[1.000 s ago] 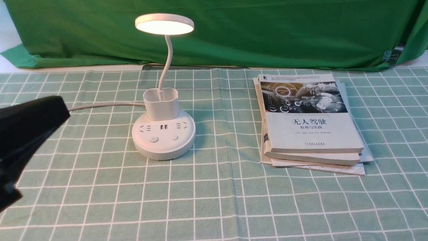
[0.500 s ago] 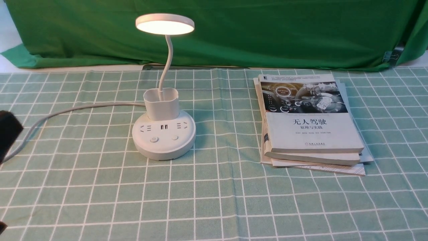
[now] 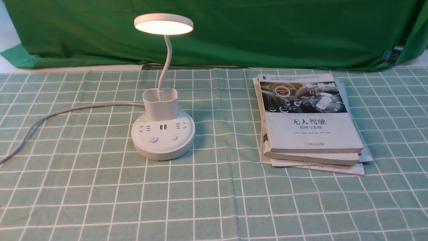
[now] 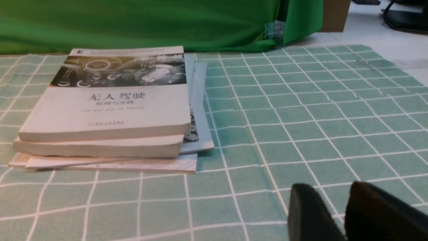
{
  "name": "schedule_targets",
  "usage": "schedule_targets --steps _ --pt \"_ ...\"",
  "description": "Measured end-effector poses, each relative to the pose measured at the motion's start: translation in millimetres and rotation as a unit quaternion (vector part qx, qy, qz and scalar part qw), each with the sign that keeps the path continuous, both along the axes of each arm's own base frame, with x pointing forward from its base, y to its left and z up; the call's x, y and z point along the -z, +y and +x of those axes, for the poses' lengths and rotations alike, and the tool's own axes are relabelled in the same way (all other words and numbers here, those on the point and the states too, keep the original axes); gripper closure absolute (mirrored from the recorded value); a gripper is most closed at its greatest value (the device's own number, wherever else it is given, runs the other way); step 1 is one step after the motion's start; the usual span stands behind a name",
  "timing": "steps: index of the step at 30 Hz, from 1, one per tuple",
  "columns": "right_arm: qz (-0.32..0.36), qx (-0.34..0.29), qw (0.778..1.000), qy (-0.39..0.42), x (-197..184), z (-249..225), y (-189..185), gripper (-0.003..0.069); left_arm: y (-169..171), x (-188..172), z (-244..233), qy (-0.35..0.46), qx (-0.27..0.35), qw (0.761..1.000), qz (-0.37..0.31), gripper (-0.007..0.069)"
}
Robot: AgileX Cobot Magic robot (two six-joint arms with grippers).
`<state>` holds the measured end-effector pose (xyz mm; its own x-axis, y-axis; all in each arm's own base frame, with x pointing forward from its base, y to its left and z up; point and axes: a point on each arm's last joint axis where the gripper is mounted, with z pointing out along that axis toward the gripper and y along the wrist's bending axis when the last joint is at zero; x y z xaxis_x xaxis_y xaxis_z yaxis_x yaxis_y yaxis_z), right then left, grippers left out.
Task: Turn on the table lamp.
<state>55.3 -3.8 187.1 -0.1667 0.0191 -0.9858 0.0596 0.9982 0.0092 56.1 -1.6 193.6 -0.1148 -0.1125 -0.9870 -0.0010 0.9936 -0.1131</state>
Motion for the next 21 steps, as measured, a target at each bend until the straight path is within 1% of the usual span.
schedule_targets --steps 2,5,12,21 --pt "0.000 0.000 1.000 0.000 0.0 0.0 0.0 0.0421 -0.6 3.9 -0.5 0.021 0.004 1.000 0.002 0.0624" --pt "0.000 0.000 1.000 0.000 0.0 0.0 0.0 0.0421 -1.2 5.0 -0.7 0.027 0.009 1.000 0.005 0.0624" --pt "0.000 0.000 1.000 0.000 0.0 0.0 0.0 0.0421 -3.3 4.0 -0.9 0.021 0.028 0.999 0.006 0.0624" --pt "0.001 0.000 1.000 0.000 0.0 0.0 0.0 0.0421 -3.5 3.1 -0.7 0.016 0.030 0.999 0.005 0.0624"
